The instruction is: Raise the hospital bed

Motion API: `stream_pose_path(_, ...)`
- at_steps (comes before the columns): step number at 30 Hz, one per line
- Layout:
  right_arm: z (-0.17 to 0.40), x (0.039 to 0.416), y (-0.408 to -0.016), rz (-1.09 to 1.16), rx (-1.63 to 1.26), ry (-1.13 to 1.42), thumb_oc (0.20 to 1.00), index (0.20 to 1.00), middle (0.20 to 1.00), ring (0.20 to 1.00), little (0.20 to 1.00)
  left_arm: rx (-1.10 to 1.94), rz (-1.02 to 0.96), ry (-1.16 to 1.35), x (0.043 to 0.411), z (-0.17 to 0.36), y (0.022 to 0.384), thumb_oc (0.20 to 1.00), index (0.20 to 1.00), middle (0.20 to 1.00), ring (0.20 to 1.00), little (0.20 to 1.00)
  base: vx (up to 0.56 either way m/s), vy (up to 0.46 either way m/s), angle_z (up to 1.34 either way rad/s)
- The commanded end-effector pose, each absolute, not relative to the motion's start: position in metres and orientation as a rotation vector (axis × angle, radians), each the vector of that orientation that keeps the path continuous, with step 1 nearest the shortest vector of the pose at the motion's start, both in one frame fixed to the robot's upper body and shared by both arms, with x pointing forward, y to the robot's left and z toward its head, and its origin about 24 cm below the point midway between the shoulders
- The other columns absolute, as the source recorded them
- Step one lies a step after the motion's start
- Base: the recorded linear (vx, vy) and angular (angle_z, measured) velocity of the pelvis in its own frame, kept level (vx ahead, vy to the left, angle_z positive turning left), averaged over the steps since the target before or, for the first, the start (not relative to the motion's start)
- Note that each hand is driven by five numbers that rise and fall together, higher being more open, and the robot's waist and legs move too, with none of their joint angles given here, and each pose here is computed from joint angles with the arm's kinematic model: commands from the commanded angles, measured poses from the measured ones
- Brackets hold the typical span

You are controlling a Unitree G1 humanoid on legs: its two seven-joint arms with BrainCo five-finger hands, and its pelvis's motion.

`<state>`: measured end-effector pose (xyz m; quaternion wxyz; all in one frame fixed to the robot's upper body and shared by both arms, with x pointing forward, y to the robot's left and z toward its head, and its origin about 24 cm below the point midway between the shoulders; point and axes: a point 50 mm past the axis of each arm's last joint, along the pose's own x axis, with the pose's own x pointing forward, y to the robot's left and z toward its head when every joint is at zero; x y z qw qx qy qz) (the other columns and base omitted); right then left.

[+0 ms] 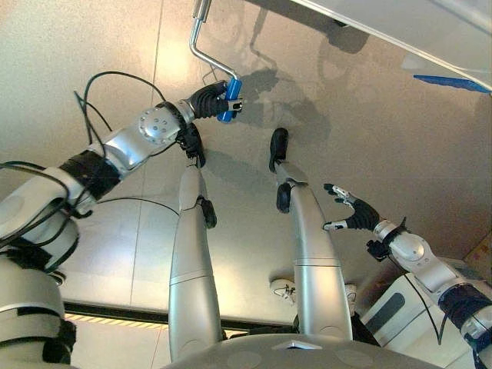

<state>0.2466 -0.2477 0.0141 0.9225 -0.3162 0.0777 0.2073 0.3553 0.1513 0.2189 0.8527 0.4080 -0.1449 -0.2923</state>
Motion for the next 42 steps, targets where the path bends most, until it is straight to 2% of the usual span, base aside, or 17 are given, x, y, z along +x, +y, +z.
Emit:
stream_pose_path(1,-0.003,0.213,-0.259,0.458,-0.659,0.262,1.0,1.0,1.0,1.0,1.0,0.811,-0.587,-0.538,0.334,0.276,0.162,0.2,0.2,0.2,0.2,0.2,0.0,0.0,0.0)
stream_pose_path(11,-0.001,0.205,-0.269,0.447,-0.671,0.274,1.0,1.0,1.0,1.0,1.0,0.758,-0.597,-0.495,0.297,0.276,0.199,0.2,0.2,0.2,0.2,0.2,0.0,0.0,0.0)
stream_pose_path(19,0.003,0.204,-0.274,0.446,-0.691,0.268,1.0,1.0,1.0,1.0,1.0,0.763,-0.568,-0.472,0.284,0.275,0.215,0.2,0.2,0.2,0.2,0.2,0.0,0.0,0.0)
stream_pose_path(31,0.008,0.206,-0.277,0.45,-0.707,0.257,1.0,1.0,1.0,1.0,1.0,0.778,-0.492,-0.416,0.285,0.27,0.236,0.2,0.2,0.2,0.2,0.2,0.0,0.0,0.0)
stream_pose_path(42,0.011,0.209,-0.274,0.455,-0.709,0.243,1.0,1.0,1.0,1.0,1.0,0.834,-0.349,-0.439,0.301,0.276,0.249,0.2,0.2,0.2,0.2,0.2,0.0,0.0,0.0)
